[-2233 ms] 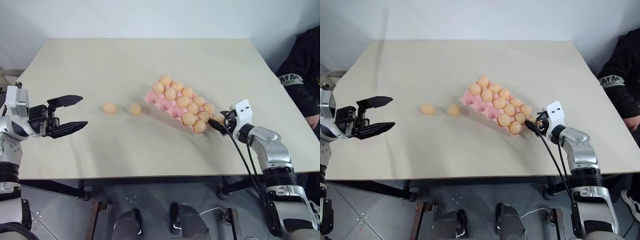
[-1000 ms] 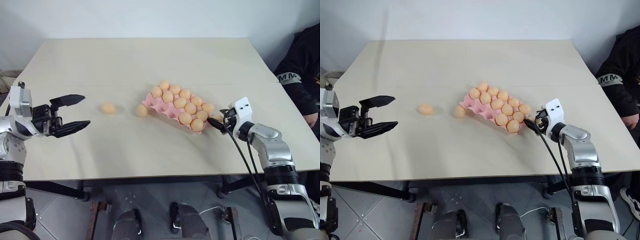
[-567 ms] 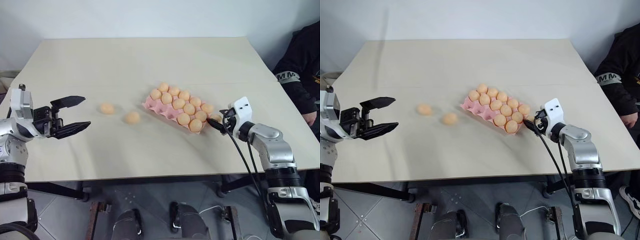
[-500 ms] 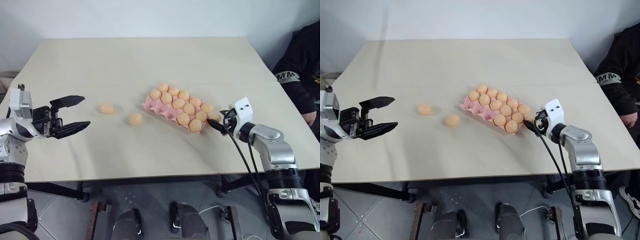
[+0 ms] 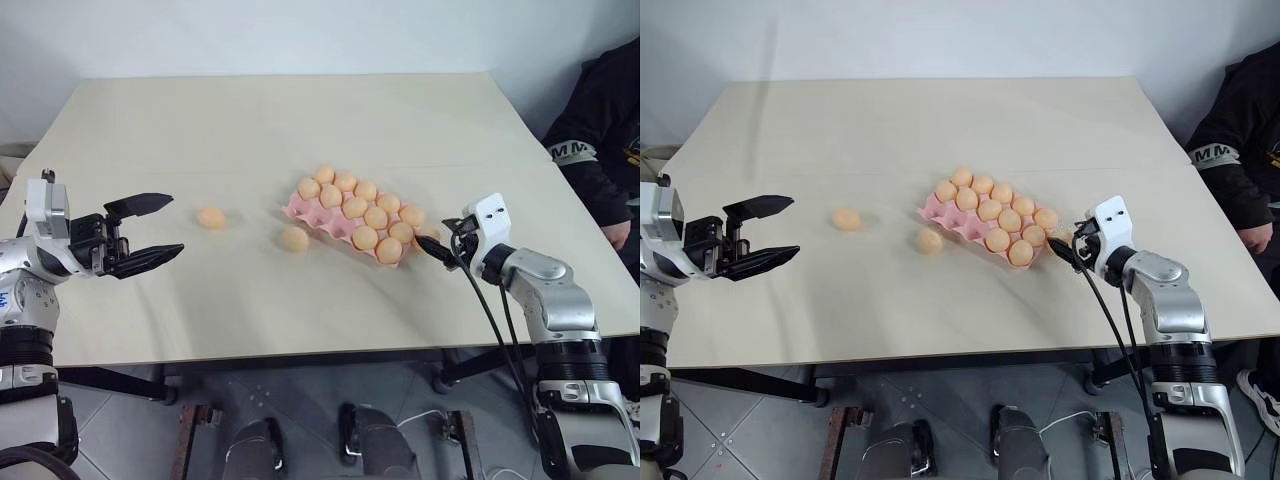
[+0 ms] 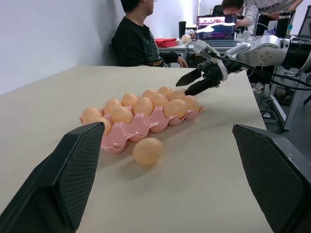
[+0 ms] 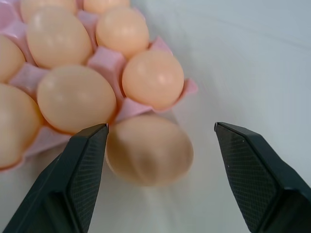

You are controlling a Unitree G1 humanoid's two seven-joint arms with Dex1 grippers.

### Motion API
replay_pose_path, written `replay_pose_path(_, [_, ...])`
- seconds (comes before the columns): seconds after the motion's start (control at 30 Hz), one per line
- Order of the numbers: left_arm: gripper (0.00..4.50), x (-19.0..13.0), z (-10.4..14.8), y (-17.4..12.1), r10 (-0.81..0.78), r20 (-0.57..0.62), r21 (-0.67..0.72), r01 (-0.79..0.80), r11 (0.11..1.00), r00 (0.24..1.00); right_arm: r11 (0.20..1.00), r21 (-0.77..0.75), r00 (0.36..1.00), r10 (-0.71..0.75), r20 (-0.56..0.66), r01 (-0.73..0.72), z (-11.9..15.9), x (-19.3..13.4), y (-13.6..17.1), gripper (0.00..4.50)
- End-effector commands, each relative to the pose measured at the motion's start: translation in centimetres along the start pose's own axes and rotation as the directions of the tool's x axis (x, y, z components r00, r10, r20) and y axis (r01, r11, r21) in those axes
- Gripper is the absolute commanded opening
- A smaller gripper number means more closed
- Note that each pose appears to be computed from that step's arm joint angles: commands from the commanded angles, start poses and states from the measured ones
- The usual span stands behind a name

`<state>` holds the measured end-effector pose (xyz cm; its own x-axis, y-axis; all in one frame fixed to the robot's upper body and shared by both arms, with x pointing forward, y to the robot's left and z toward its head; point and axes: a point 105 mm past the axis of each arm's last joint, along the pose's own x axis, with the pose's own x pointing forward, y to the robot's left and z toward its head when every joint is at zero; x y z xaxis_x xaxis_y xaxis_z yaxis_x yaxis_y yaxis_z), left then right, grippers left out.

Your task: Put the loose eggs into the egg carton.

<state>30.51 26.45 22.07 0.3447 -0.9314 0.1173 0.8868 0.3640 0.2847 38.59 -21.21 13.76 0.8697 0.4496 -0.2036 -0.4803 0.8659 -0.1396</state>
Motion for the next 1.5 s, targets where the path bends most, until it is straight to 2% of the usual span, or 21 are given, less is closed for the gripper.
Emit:
replay_pose_path(0.03, [4.5, -0.1, 1.0, -0.8, -0.104, 0.015, 0.05, 0.104, 0.993, 0.994, 1.0, -0.011, 0.999, -0.015, 0.03, 0.015, 0.5, -0.3, -0.9, 3.62])
replay_pose_path(0.47, [4.5, 0.0, 1.2, -0.9, -0.107, 0.014, 0.055, 0.106, 0.993, 0.994, 1.0, -0.002, 0.999, -0.029, 0.022, 0.03, -0.4, 1.2, -2.0, 3.62])
replay_pose_path(0.57, [4.5, -0.1, 1.2, -0.9, -0.105, 0.015, 0.055, 0.104, 0.993, 0.994, 0.999, 0.005, 0.999, -0.046, 0.02, 0.046, -0.5, 1.4, -2.3, 3.07])
replay_pose_path(0.6, [4.5, -0.1, 1.2, -0.9, -0.105, 0.014, 0.055, 0.104, 0.993, 0.994, 0.999, 0.001, 0.999, -0.043, 0.026, 0.043, -0.4, 1.4, -2.3, 2.79])
replay_pose_path(0.63, [4.5, -0.1, 1.2, -0.9, -0.104, 0.014, 0.056, 0.103, 0.993, 0.994, 0.999, -0.004, 0.999, -0.041, 0.033, 0.041, -0.3, 1.4, -2.2, 2.32])
replay_pose_path(0.7, [4.5, -0.2, 1.2, -0.9, -0.103, 0.014, 0.056, 0.102, 0.993, 0.995, 0.999, -0.01, 0.998, -0.041, 0.039, 0.041, -0.1, 1.4, -2.2, 1.93])
replay_pose_path(0.77, [4.5, -0.2, 1.2, -0.9, -0.102, 0.014, 0.057, 0.101, 0.993, 0.995, 0.999, -0.017, 0.997, -0.045, 0.054, 0.046, 0.3, 1.3, -2.3, 1.72])
replay_pose_path(0.93, [4.5, 0.1, 1.2, -0.9, -0.106, 0.019, 0.057, 0.105, 0.993, 0.994, 0.997, -0.033, 0.995, -0.06, 0.074, 0.063, 0.9, 1.0, -2.5, 1.72])
replay_pose_path(1.23, [4.5, 0.1, 1.1, -0.9, -0.106, 0.022, 0.056, 0.105, 0.993, 0.994, 0.99, -0.111, 0.982, -0.064, 0.179, 0.084, 6.6, -0.7, -1.9, 1.72])
replay_pose_path(1.37, [4.5, 0.1, 1.1, -0.9, -0.106, 0.024, 0.053, 0.105, 0.993, 0.994, 0.989, -0.145, 0.972, 0.007, 0.236, 0.028, 10.2, -0.7, 1.2, 1.72])
replay_pose_path(1.5, [4.5, 0.1, 0.9, -1.0, -0.105, 0.026, 0.053, 0.104, 0.993, 0.994, 0.989, -0.14, 0.958, 0.094, 0.27, -0.057, 12.6, 0.1, 5.3, 1.72])
